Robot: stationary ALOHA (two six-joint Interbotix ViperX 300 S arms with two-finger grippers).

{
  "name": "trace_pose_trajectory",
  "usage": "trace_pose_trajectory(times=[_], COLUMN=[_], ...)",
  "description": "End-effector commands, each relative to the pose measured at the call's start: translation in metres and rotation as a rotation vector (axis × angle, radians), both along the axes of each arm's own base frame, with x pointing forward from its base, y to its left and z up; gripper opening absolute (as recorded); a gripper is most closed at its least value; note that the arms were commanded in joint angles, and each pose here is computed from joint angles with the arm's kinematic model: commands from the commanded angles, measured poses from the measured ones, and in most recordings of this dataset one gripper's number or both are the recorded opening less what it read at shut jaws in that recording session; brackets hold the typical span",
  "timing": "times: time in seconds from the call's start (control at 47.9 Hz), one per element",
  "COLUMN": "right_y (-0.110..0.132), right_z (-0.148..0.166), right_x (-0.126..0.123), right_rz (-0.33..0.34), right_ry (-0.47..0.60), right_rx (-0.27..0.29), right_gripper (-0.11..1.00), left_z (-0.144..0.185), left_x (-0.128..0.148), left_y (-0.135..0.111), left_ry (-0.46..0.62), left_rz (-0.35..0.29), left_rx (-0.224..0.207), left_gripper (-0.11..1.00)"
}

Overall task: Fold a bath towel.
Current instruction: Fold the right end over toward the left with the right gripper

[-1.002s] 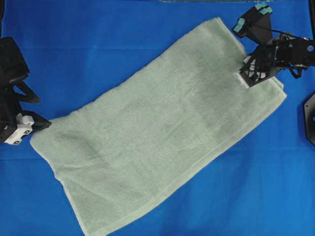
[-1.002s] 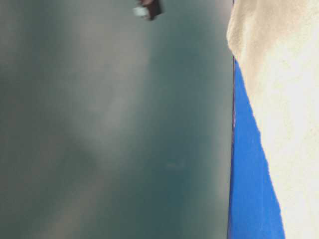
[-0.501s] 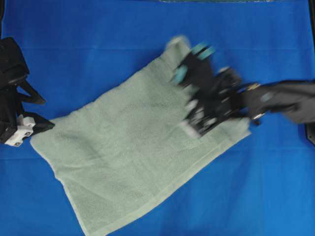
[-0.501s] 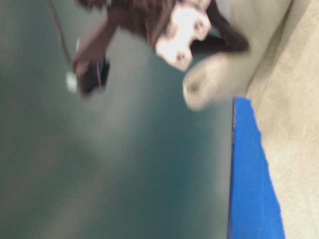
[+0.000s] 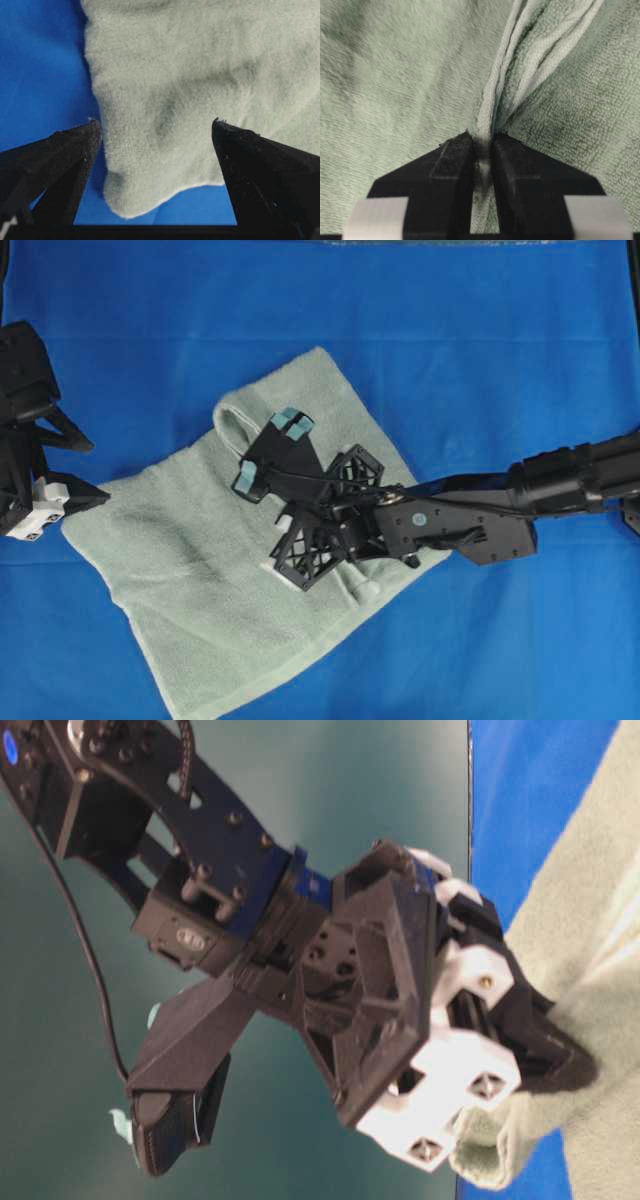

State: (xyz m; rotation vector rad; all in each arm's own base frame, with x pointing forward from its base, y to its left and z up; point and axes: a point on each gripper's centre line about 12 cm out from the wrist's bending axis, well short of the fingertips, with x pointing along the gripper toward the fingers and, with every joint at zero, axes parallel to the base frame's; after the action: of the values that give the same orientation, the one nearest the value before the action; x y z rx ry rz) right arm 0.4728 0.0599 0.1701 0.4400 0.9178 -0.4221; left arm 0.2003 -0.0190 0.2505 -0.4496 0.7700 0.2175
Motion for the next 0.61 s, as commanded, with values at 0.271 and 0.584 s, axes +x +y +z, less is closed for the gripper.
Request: trace_pose_trajectory(times=[0.271, 0.584], right_y=[0.003, 0.008], right_z=[0.006, 0.009], right_x=[0.003, 0.002], right_rz=[0.005, 0.009], right_ry=[-0.023, -0.027], right_rx=[0.007, 0.008], right_gripper=[0.15, 0.59], left_z=[0.004, 0.005], left_x=[0.003, 0.003], left_y=[-0.001, -0.001], left_ry=[-0.014, -0.017], left_rz=[-0.007, -0.008], left_rx=[0.002, 0.003], left_gripper=[0.86, 0.86])
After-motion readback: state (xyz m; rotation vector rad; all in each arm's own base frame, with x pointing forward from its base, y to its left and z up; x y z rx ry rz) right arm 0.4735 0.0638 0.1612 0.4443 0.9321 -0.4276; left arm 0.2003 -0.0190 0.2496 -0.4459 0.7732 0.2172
